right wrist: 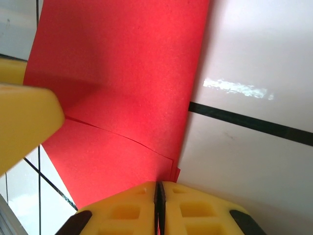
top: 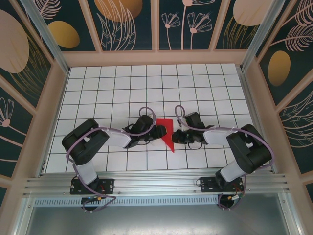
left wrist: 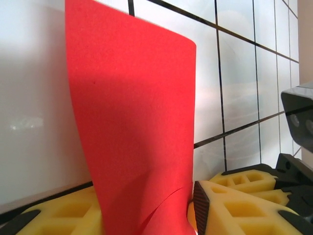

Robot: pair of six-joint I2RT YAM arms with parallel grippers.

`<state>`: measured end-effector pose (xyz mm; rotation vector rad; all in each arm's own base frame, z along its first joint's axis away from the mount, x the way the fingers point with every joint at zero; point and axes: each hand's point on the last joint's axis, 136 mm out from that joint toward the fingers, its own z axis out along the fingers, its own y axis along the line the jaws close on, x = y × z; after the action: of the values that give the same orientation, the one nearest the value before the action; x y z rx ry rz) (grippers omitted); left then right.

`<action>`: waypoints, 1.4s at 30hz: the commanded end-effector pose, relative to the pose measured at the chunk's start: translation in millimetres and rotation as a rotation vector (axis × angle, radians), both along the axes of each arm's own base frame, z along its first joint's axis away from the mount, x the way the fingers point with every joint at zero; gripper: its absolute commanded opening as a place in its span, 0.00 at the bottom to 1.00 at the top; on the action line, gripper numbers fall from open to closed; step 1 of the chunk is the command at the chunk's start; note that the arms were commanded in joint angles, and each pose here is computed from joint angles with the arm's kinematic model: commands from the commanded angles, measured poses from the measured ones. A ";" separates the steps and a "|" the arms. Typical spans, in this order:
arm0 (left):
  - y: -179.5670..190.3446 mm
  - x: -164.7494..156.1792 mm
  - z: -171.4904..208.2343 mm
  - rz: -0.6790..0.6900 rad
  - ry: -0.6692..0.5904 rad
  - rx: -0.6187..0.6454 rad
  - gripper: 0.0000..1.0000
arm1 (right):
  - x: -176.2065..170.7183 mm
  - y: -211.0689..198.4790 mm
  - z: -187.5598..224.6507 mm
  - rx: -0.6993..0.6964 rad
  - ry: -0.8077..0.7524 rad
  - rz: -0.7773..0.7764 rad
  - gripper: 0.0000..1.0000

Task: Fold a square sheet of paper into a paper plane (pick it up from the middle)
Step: Fold the wing for the fifth time at the center of the table.

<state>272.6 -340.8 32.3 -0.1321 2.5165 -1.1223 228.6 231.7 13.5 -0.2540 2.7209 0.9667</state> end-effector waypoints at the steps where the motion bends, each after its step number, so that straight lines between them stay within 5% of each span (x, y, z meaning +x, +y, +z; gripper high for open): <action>1: -10.7 12.0 8.5 -0.048 -0.051 -0.031 0.42 | 13.5 3.5 -11.2 -0.053 -0.100 0.061 0.13; 6: -13.4 15.7 11.7 -0.070 -0.071 -0.047 0.38 | 12.8 1.5 -11.6 -0.062 -0.110 0.061 0.13; 11: -12.6 15.0 11.9 -0.076 -0.069 -0.045 0.12 | 18.1 -2.9 -9.6 -0.088 -0.117 0.030 0.14; 16: -13.4 15.5 15.9 -0.045 -0.038 -0.072 0.02 | 26.7 -5.6 13.3 -0.107 -0.199 -0.024 0.18; 23: -13.1 16.4 14.5 -0.015 0.024 -0.055 0.00 | 27.7 -11.7 41.8 -0.245 -0.432 -0.063 0.24; 35: -11.0 18.3 7.5 0.001 0.063 -0.001 0.00 | -5.7 12.0 70.9 -0.184 -0.683 0.055 0.47; 42: -11.3 19.6 10.1 0.004 0.060 -0.001 0.00 | -1.7 25.7 50.7 -0.407 -0.770 0.105 0.48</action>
<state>286.3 -351.9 39.9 -0.1474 2.5668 -1.1435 210.0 254.9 52.2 -0.6954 2.2287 0.3563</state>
